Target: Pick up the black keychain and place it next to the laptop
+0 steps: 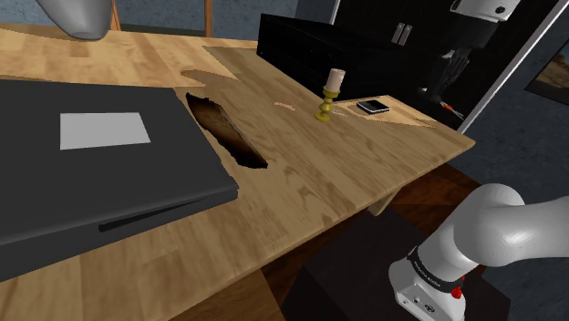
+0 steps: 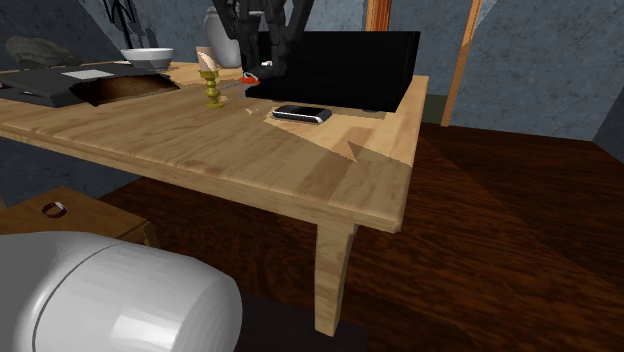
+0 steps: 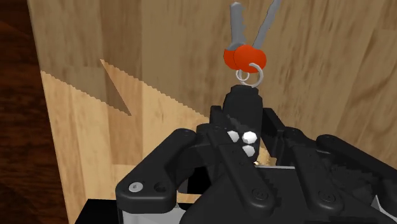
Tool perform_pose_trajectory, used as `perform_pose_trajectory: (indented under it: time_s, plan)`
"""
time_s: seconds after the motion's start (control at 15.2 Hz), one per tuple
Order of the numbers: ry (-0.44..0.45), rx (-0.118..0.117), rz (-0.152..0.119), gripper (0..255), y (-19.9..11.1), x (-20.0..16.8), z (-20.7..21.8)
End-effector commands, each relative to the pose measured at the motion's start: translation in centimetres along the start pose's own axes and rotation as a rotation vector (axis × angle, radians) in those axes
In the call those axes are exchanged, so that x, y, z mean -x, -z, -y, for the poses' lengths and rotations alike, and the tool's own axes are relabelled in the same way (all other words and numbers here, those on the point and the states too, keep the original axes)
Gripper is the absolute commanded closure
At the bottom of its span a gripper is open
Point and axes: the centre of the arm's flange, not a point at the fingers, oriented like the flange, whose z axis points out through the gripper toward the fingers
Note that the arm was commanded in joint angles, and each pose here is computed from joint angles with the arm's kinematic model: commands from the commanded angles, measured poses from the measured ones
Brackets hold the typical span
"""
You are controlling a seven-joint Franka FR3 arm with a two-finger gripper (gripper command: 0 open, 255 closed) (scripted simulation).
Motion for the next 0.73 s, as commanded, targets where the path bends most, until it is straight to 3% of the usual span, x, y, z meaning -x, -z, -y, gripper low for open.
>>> perform_pose_trajectory:
  time_s: [0.0, 0.2, 0.66]
  plan:
    - [-0.006, -0.006, -0.060, 255, 2.3, 2.4, -0.3]
    - [-0.006, -0.006, -0.060, 255, 3.5, 2.4, -0.3]
    - [-0.006, -0.006, -0.060, 255, 3.5, -2.8, 7.4]
